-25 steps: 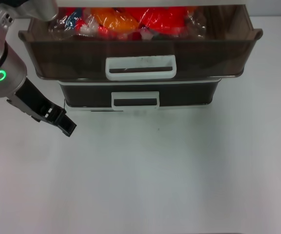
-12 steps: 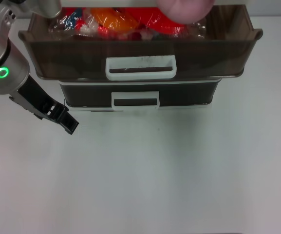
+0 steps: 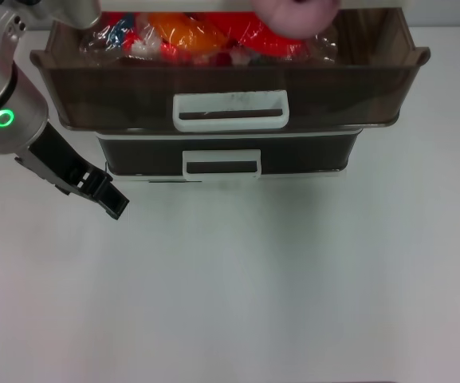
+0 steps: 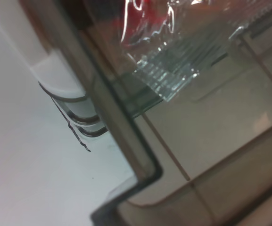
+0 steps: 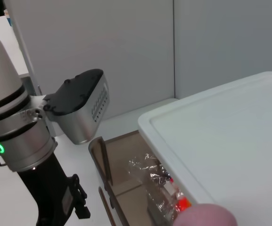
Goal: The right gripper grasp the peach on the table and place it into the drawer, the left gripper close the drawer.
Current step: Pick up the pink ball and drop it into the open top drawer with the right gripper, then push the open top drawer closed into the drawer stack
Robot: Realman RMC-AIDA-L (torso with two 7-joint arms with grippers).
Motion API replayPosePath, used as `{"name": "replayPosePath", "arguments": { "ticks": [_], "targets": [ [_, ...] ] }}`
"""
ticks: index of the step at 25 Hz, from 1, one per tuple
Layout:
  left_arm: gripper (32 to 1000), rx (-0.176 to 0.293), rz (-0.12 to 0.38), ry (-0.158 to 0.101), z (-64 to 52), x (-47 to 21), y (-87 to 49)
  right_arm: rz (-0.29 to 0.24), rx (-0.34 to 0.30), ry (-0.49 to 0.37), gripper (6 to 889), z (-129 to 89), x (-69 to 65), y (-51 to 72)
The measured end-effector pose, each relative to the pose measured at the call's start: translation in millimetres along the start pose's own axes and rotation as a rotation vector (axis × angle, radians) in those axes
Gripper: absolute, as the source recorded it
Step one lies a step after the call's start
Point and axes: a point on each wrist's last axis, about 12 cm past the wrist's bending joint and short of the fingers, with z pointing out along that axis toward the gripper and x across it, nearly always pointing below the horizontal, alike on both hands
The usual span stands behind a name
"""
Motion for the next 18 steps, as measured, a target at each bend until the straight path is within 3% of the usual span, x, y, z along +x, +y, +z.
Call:
{"name": "replayPosePath", "arguments": {
  "ticks": [7, 13, 16, 18],
  "targets": [
    [814, -0.001, 0.001, 0.000, -0.1, 0.0, 0.0, 0.003, -0.005, 0.001, 232, 0.9, -2.4, 0.9],
    [814, -0.001, 0.000, 0.000, -0.2, 0.0, 0.2, 0.003, -0.008, 0.004, 479, 1.1, -2.2, 1.1],
    [814, -0.001, 0.000, 0.000, -0.2, 0.0, 0.2, 0.001, -0.009, 0.004, 716, 1.1, -2.0, 1.2],
    [814, -0.001, 0.000, 0.000, -0.1, 0.0, 0.1, -0.007, -0.008, 0.004, 730, 0.8, -2.4, 1.5]
  ]
}}
